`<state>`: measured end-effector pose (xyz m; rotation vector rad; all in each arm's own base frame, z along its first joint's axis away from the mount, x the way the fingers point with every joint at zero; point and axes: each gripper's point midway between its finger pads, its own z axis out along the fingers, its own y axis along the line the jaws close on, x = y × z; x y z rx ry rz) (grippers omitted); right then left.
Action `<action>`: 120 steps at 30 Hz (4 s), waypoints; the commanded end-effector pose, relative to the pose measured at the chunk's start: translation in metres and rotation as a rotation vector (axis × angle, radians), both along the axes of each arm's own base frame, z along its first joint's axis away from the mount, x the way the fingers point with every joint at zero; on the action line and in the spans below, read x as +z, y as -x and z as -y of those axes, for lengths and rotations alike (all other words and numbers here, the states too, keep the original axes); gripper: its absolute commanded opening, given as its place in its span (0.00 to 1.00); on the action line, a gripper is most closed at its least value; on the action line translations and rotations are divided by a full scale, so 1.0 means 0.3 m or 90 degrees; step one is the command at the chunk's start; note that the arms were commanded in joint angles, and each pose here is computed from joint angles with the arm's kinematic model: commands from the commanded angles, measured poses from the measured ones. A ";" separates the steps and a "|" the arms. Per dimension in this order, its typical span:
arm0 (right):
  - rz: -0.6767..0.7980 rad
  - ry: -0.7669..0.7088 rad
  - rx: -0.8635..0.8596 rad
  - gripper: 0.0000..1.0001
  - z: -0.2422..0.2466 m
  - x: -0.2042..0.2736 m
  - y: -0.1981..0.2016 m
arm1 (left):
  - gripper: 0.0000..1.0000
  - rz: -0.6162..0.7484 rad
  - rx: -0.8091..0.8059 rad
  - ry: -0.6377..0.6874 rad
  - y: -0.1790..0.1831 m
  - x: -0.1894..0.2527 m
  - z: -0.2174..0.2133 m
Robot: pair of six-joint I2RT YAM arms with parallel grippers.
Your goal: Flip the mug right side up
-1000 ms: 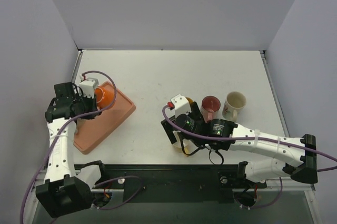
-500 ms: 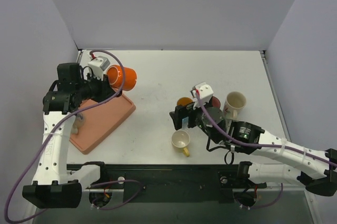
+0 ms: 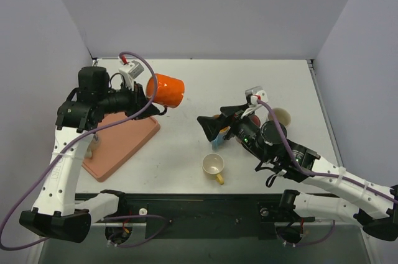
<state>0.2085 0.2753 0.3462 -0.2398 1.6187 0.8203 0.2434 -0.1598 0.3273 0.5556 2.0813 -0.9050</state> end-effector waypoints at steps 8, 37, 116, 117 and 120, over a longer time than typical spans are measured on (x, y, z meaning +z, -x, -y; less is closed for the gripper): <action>0.045 -0.149 0.092 0.99 -0.107 0.219 0.052 | 0.00 0.088 -0.101 0.125 0.077 0.239 0.094; 0.185 -0.207 0.251 0.07 -0.338 0.489 0.109 | 0.00 0.031 -0.327 0.239 0.265 0.243 0.192; -0.331 0.386 -0.124 0.60 0.382 -0.576 0.075 | 0.84 -0.198 0.494 -0.463 0.133 -0.594 -0.984; -0.330 0.389 -0.119 0.60 0.378 -0.576 0.077 | 0.81 -0.191 0.504 -0.461 0.120 -0.605 -1.004; -0.327 0.396 -0.118 0.60 0.373 -0.576 0.076 | 0.72 -0.206 0.517 -0.442 0.094 -0.655 -1.041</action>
